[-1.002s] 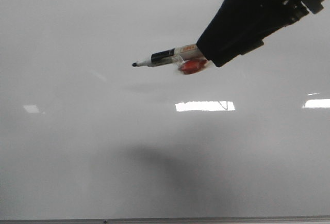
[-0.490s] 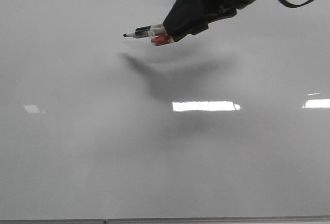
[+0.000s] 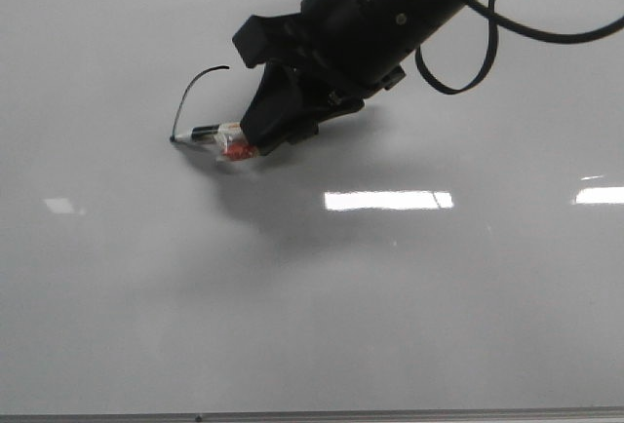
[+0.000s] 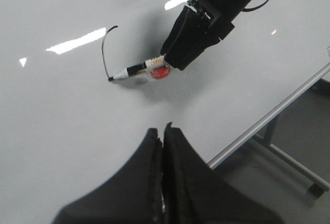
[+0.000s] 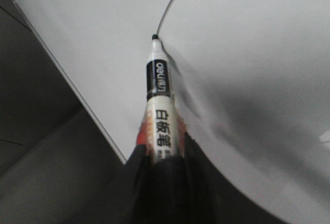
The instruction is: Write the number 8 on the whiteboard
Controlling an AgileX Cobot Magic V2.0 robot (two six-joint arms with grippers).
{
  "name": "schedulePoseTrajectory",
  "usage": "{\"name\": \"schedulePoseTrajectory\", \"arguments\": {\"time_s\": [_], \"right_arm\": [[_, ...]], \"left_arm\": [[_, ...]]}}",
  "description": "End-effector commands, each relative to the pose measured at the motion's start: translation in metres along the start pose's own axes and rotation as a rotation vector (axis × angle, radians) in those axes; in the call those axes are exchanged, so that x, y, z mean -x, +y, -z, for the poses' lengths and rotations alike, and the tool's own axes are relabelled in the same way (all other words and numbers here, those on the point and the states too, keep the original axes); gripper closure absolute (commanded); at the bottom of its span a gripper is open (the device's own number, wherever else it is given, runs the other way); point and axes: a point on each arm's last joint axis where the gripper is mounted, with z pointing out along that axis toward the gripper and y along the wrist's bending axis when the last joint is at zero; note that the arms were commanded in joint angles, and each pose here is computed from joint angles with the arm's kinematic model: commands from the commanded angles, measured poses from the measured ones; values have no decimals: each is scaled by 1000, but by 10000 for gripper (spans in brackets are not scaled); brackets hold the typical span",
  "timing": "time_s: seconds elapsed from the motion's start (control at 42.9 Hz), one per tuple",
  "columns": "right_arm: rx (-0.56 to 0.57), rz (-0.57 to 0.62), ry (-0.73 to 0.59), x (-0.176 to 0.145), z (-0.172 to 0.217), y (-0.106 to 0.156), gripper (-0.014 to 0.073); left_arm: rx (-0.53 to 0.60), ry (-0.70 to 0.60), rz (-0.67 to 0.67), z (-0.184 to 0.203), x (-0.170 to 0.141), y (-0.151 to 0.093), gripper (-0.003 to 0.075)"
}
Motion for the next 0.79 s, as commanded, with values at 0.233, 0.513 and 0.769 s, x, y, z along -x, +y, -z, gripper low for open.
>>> {"name": "schedulePoseTrajectory", "arguments": {"time_s": [0.233,0.513,0.769], "right_arm": [[-148,-77,-44,-30,46,-24,654],[-108,-61,36,-47,5,-3,654],[-46,-28,-41,-11,-22,23,654]], "left_arm": [[35,-83,34,3,14,3,741],[35,-83,34,3,14,3,741],[33,-82,34,3,13,3,741]]}}
